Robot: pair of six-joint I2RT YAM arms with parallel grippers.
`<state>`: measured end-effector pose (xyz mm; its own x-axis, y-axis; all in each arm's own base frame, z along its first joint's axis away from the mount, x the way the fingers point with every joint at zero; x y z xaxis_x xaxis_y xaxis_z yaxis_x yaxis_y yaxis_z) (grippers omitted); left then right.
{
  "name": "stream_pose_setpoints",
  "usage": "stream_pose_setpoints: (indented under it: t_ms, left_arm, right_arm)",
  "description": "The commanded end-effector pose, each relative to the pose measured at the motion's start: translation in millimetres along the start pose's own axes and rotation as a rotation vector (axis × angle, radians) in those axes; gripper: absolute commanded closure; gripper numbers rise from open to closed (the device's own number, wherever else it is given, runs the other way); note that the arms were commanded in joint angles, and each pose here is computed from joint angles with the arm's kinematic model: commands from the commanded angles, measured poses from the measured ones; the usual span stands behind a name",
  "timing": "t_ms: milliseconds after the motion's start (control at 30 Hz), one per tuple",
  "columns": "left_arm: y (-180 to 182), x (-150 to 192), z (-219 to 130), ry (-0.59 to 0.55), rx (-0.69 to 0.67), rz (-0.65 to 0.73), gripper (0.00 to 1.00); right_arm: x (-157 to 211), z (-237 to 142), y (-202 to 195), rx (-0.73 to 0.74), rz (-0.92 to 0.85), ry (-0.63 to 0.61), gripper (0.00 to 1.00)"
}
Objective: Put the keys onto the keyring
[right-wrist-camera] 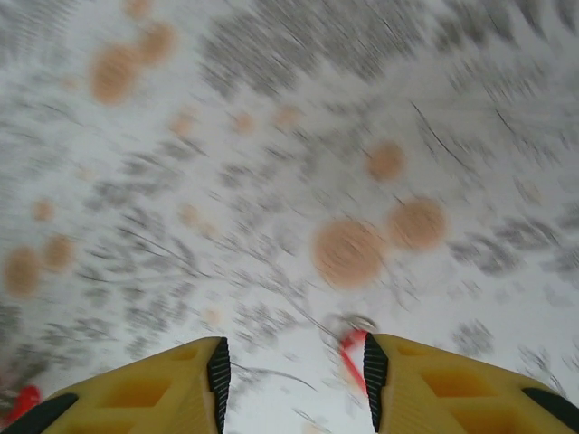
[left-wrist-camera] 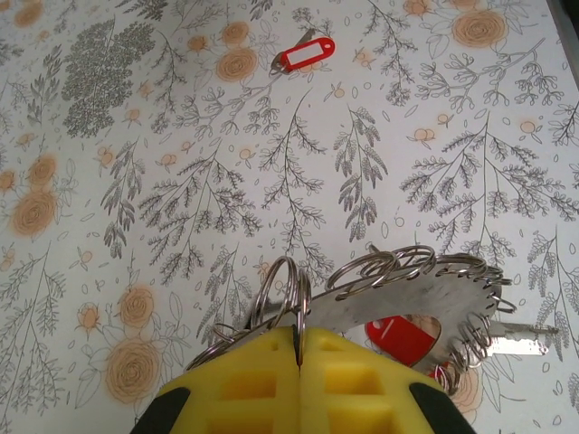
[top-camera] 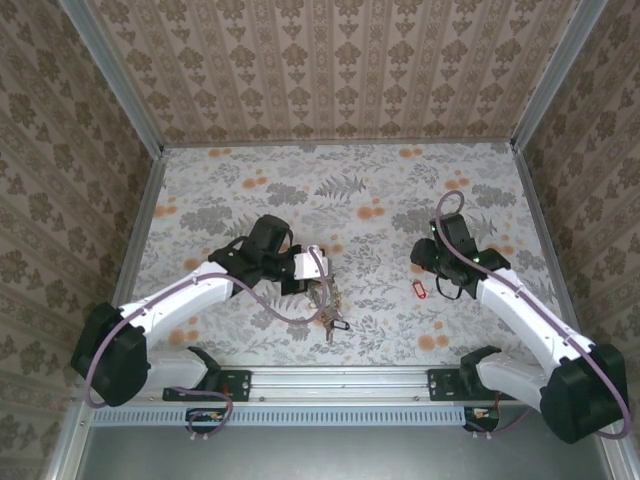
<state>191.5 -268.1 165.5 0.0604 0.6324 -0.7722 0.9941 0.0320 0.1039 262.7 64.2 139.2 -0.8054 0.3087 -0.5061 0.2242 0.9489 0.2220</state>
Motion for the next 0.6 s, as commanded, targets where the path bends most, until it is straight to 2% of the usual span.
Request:
stream_pose_setpoints:
  t_ms: [0,167,267,400,567]
  left_arm:
    - [-2.6,-2.7,3.6,-0.038,0.035,0.011,1.0]
    - [-2.8,-3.8,2.1,-0.03,0.036,0.0,1.0]
    - [-6.5,-6.0,2.9,-0.039,0.051,0.002,1.0]
    - [-5.8,-3.5,4.4,-0.045,0.045,-0.013,1.0]
    - [-5.8,-3.6,5.6,-0.067,0.058,-0.028,1.0]
  right_arm:
    - [36.5,13.9,-20.4,0.065,0.049,0.265,0.54]
    - [33.4,29.8,-1.1,0.021,-0.025,0.352,0.56]
    - [25.8,35.2,3.4,0.065,-0.299,0.339,0.56]
    - [14.4,39.9,-3.1,0.174,-0.6,0.421,0.6]
    - [23.9,48.2,0.9,0.154,-0.738,0.588,0.66]
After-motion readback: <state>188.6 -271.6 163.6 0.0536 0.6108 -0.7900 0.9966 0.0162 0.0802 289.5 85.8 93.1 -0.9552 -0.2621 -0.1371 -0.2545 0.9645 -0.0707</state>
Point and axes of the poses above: each hand's point on the last joint's axis, 136 mm out from that joint toward the fingers, its own z axis out along the fingers, its own y axis along the line the jaws close on, x = y × z, the point moved 3 cm from there along -z, back along the fingers, and after that the axes turned 8 degrees about -z, right-handed, at the moved point
